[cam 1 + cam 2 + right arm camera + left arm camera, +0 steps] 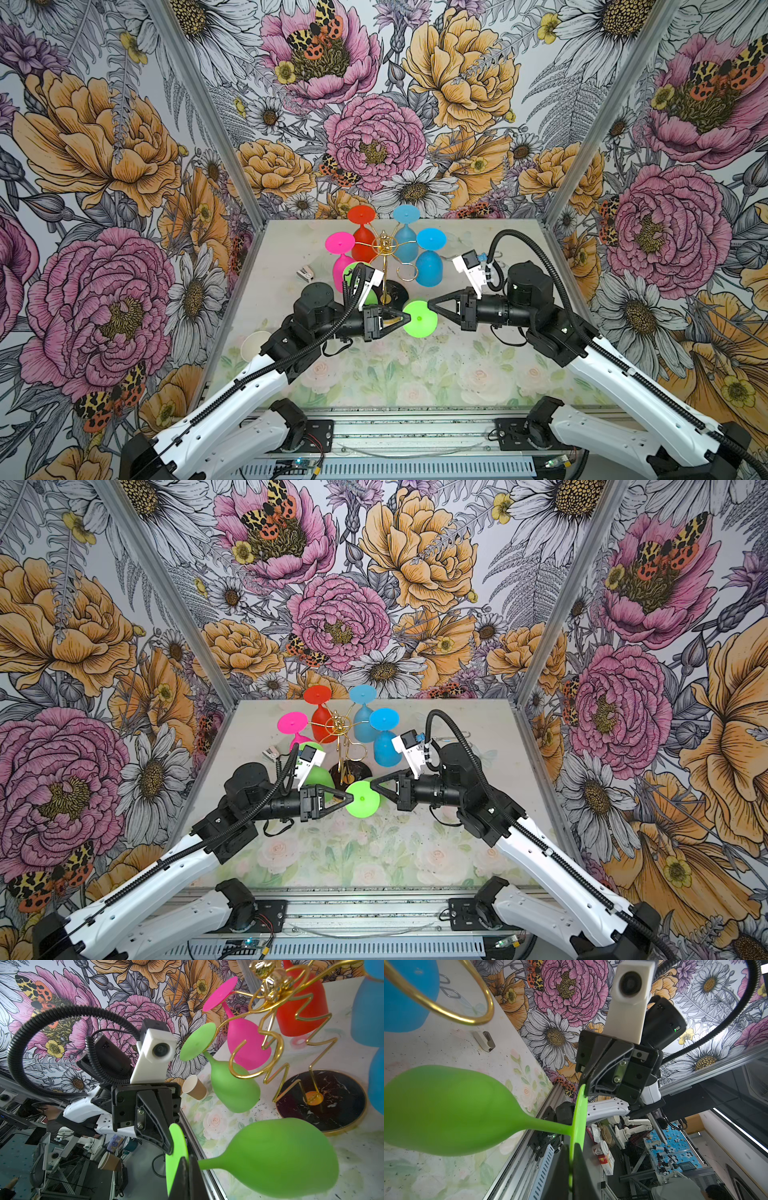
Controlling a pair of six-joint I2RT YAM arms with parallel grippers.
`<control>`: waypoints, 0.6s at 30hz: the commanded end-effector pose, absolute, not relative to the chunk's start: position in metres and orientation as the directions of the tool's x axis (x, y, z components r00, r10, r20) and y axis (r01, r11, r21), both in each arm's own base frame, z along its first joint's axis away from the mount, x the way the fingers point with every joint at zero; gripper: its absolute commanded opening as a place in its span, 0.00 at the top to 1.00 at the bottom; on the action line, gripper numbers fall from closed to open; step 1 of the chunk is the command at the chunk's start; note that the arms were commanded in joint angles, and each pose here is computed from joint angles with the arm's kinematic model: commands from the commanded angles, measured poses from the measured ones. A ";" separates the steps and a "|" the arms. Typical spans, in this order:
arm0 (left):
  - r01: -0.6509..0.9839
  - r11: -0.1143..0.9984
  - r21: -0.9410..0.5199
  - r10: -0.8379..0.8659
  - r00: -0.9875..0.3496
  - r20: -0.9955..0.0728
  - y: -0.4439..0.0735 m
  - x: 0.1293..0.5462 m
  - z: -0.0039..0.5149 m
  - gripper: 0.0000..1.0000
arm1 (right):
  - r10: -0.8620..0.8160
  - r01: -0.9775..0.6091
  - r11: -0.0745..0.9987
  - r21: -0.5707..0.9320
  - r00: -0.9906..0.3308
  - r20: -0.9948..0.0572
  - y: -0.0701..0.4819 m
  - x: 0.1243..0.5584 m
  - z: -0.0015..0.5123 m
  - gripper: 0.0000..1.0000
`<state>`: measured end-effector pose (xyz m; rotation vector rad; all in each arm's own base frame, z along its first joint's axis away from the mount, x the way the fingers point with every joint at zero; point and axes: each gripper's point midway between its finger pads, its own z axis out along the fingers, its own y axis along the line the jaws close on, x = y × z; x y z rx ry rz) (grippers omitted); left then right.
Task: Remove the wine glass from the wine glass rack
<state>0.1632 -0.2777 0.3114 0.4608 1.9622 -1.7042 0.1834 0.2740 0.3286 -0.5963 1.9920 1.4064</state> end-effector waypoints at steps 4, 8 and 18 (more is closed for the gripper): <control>0.564 0.151 -0.812 -0.052 -0.816 -0.576 -0.279 0.159 0.304 1.00 | 0.014 -0.669 0.344 0.658 -0.697 -0.716 0.268 0.185 0.335 0.90; 0.566 0.174 -0.806 -0.058 -0.811 -0.582 -0.279 0.163 0.296 1.00 | 0.020 -0.659 0.364 0.658 -0.701 -0.713 0.262 0.186 0.333 0.67; 0.627 0.167 -0.761 0.002 -0.772 -0.635 -0.288 0.150 0.287 1.00 | 0.101 -0.561 0.466 0.684 -0.734 -0.671 0.227 0.205 0.322 0.48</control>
